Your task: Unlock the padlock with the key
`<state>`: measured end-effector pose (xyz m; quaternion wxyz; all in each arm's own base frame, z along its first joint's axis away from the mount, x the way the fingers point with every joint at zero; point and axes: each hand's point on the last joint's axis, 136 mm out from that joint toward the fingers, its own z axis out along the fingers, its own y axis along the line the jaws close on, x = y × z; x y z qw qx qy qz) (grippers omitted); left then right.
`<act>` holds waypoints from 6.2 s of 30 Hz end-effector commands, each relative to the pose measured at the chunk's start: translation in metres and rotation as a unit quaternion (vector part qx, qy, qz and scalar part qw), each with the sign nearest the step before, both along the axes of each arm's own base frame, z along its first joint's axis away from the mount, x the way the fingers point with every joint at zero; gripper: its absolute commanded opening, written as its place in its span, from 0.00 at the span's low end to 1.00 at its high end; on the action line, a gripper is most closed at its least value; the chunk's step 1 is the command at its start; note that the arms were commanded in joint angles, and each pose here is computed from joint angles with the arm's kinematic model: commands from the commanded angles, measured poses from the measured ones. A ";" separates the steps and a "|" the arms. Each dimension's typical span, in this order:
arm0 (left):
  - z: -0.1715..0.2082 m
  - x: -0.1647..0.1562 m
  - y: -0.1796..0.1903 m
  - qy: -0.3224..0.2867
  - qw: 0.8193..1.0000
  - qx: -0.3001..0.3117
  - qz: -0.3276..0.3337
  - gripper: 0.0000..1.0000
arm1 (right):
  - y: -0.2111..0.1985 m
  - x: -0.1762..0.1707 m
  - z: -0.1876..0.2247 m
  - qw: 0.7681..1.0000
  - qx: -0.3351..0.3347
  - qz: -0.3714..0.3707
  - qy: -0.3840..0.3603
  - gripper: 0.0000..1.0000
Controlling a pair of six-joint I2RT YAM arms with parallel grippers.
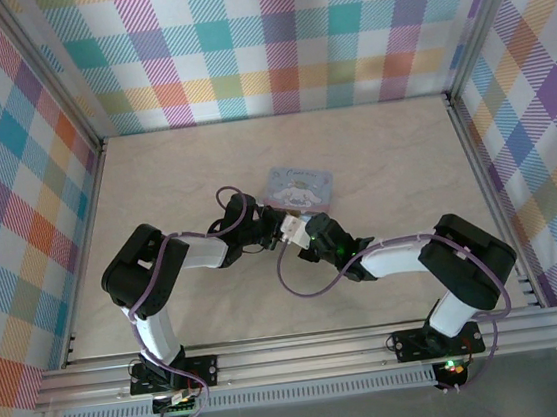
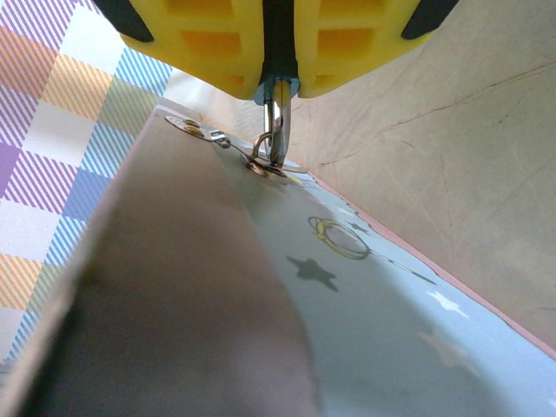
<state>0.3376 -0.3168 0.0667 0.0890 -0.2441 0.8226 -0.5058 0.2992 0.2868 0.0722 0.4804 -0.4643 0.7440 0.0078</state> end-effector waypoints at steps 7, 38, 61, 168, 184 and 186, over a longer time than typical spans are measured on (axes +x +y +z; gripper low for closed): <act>0.007 -0.007 -0.006 0.010 1.000 -0.008 -0.015 0.00 | 0.016 0.007 0.020 0.957 0.248 -0.117 0.090 0.00; -0.003 -0.007 -0.004 0.014 1.000 0.001 -0.010 0.00 | -0.010 -0.002 -0.008 0.873 0.395 -0.194 0.208 0.00; 0.005 -0.008 -0.003 0.015 1.000 -0.005 -0.007 0.00 | -0.008 -0.025 0.029 0.998 0.048 0.014 -0.036 0.55; 0.036 -0.002 0.036 -0.034 0.999 0.039 0.004 0.59 | -0.015 -0.011 -0.002 0.957 0.228 -0.147 0.104 0.00; 0.059 0.013 0.101 -0.071 0.987 0.143 0.034 0.67 | -0.026 -0.021 -0.003 0.826 0.419 -0.230 0.298 0.00; 0.061 0.015 0.105 -0.073 0.986 0.149 0.036 0.67 | -0.030 -0.024 -0.012 0.815 0.414 -0.252 0.319 0.02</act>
